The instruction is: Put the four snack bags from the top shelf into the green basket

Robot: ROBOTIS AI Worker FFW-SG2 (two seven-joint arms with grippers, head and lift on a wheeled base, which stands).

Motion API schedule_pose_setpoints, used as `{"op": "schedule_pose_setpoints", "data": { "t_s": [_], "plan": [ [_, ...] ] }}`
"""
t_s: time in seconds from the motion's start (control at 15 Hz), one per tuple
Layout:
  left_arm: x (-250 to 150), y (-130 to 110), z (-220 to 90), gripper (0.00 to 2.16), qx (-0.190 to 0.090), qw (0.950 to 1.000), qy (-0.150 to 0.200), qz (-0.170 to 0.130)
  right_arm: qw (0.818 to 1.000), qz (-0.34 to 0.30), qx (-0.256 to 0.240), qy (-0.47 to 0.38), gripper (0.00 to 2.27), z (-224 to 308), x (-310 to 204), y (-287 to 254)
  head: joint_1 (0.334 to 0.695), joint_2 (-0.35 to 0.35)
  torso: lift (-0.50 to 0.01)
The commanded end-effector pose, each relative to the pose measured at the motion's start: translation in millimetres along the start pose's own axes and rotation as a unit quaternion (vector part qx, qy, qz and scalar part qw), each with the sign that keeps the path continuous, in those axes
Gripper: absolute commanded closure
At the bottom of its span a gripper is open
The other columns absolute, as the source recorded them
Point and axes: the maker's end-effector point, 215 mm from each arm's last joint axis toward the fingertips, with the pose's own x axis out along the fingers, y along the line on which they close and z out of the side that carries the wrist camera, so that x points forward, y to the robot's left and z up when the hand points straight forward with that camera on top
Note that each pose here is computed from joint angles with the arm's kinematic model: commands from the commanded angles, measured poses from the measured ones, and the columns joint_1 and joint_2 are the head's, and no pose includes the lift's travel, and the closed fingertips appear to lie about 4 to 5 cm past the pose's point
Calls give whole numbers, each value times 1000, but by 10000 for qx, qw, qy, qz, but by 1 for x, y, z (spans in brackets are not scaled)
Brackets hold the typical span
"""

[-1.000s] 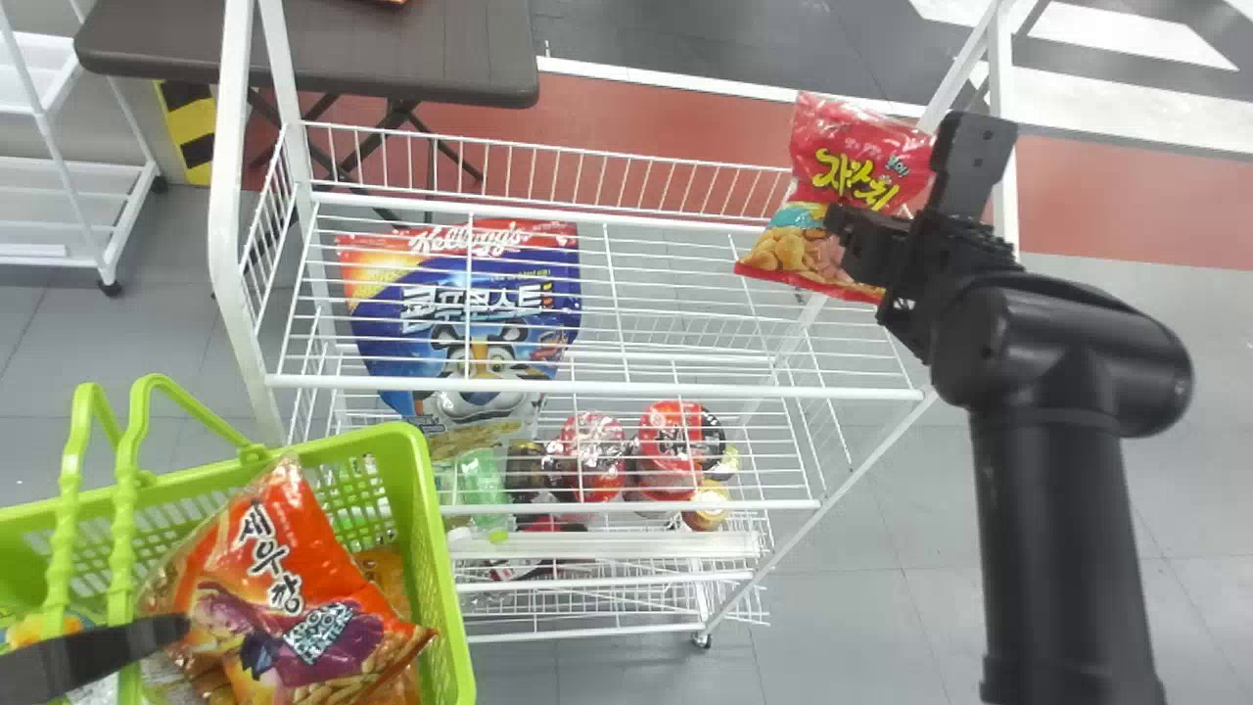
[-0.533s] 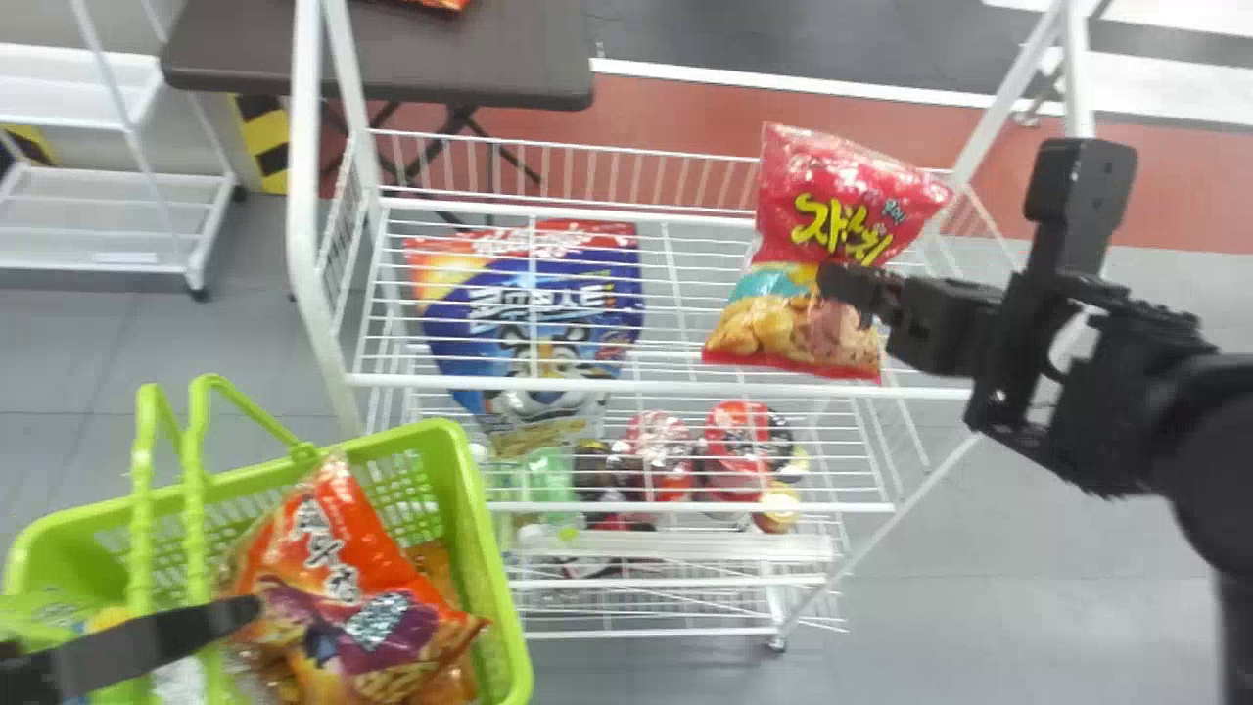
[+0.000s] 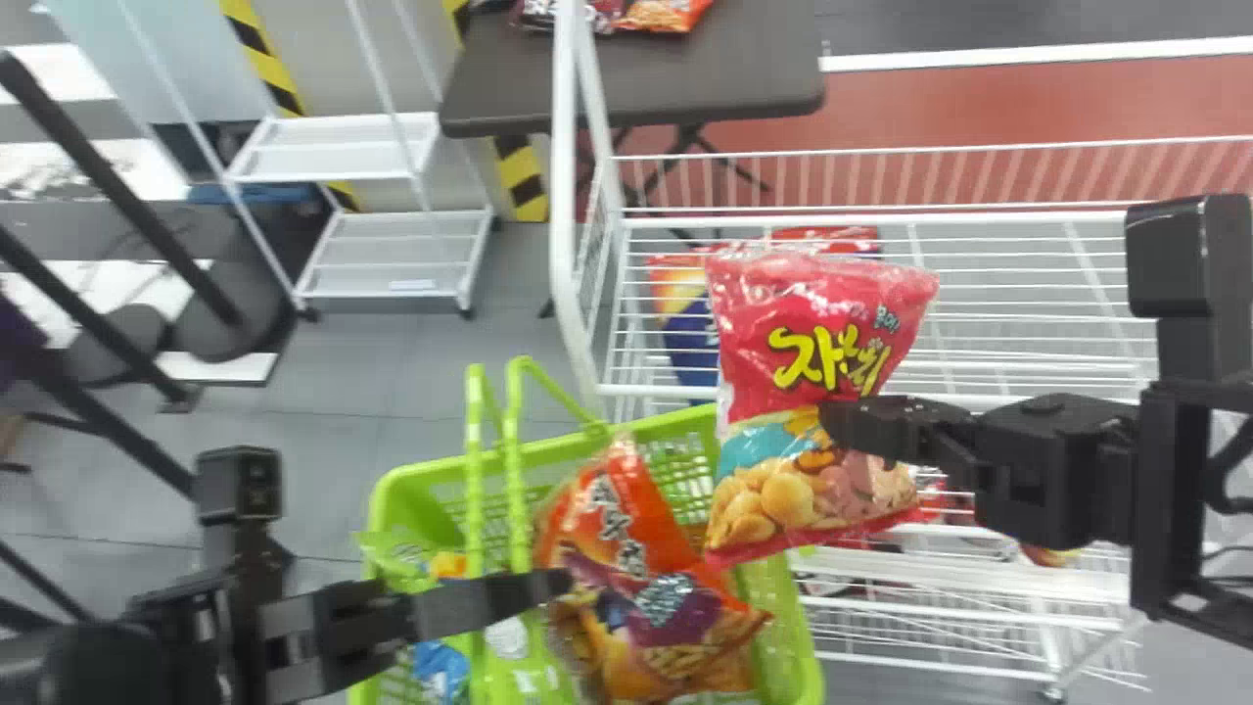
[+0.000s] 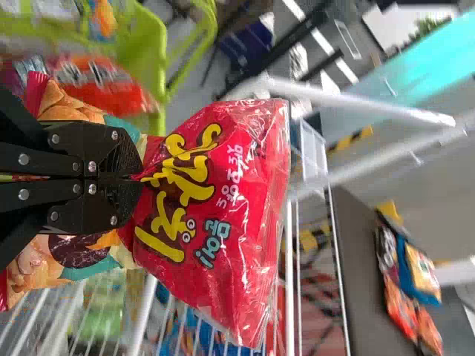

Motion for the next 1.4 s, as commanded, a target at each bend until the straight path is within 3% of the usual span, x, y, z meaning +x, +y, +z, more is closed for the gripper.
{"op": "schedule_pose_setpoints", "data": {
  "t_s": [0.0,0.27,0.47,0.6,0.67,0.73,0.8,1.2,1.33],
  "plan": [
    [5,-4,0,2148,26,10000,46,-56,9987,493,-133,33,2250,0,12,48,695,241,0],
    [11,-14,-3,2148,29,9999,117,-118,9892,1333,162,592,2250,-30,40,95,695,350,0],
    [11,-19,-3,2148,36,9998,95,-164,9846,1244,112,1226,2243,-68,55,94,695,350,0],
    [11,-21,-3,2148,34,9998,67,-178,9808,969,24,1691,2010,-93,62,78,695,350,0],
    [11,-23,-3,2148,36,9998,59,-201,9812,906,7,1706,1480,-87,68,70,695,350,0],
    [11,-23,-4,2148,28,9998,61,-206,9809,907,-3,1719,299,-84,70,68,695,350,0],
    [11,-23,-5,2148,25,9998,67,-199,9810,901,-7,1720,-2,-84,71,67,695,350,0],
    [5,-21,-11,2148,-62,9999,-2,-143,9747,1790,748,1110,9,-39,40,71,695,350,0],
    [1,-20,-14,2148,-109,9998,-77,-115,9822,1463,859,804,12,-27,25,38,695,350,0]
  ]
}}
